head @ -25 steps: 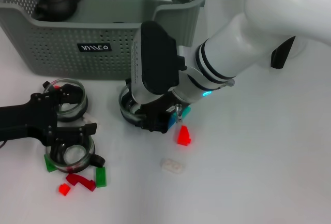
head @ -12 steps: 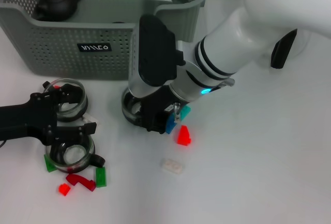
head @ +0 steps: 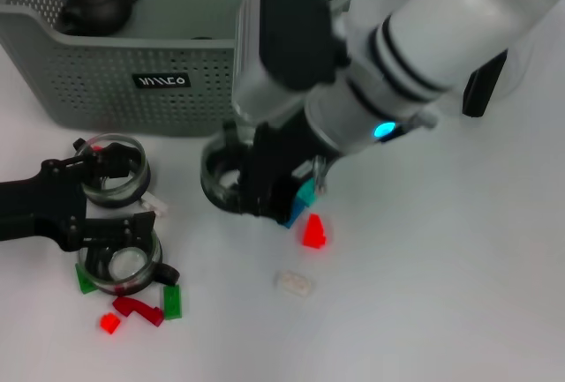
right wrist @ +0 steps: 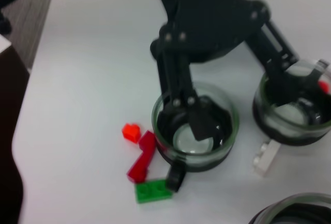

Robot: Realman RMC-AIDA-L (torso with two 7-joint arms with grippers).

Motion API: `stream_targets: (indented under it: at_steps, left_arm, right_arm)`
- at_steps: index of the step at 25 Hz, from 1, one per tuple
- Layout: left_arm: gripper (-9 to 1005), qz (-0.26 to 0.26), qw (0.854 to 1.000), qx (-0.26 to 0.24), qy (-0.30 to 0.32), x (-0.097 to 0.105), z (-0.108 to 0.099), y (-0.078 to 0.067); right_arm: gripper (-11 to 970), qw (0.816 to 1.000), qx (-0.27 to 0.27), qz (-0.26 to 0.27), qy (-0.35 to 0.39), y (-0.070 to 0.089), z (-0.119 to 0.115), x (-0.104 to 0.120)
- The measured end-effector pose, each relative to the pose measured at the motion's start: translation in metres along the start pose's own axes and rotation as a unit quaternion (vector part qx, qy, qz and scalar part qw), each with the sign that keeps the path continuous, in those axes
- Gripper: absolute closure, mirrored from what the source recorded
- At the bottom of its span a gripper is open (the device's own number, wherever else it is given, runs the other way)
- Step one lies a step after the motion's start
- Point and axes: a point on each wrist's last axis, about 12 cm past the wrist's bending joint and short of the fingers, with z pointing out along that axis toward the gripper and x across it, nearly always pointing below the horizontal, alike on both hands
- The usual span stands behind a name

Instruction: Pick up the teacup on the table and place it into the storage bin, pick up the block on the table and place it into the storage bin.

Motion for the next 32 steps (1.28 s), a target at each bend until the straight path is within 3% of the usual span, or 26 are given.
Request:
stream_targets:
  at_steps: [8,13,16,17,18,23,28,32]
  left_arm:
    - [66,0.005,1.000,-0.002,-0.002,-0.003,-0.001,0.002]
    - [66,0.006,1.000,-0.001,-0.002,-0.004,0.000,0.002]
    - [66,0.006,1.000,0.000,-0.003,-0.003,0.002,0.001]
    - [67,0.006,1.000,0.001,-0.004,-0.002,0.002,0.001]
    - [67,0.006,1.000,0.001,-0.004,-0.002,0.002,0.001]
    - [71,0.008,1.000,0.001,-0.005,-0.002,0.004,0.000]
    - [75,0.008,1.000,0.000,-0.005,-0.002,0.004,0.001]
    - [78,0.009,1.000,-0.003,-0.005,-0.003,0.005,0.001]
  right_arm:
    - [898,0.994,0.048,-0.052,-0.079,0.013,-0.093,-0.052]
    - [897,0.980,0.126,-0.083,-0.127,-0.004,-0.121,-0.073]
    - [897,0.969,0.186,-0.082,-0.138,-0.026,-0.120,-0.073]
    - [897,0.965,0.214,-0.071,-0.136,-0.046,-0.111,-0.069]
    - [897,0.965,0.214,-0.071,-0.136,-0.046,-0.111,-0.069]
    - [897,0.957,0.262,-0.044,-0.113,-0.092,-0.080,-0.041]
    - [897,0.949,0.301,-0.046,-0.083,-0.117,-0.048,-0.019]
    - [897,0.947,0.310,-0.051,-0.073,-0.123,-0.037,-0.014]
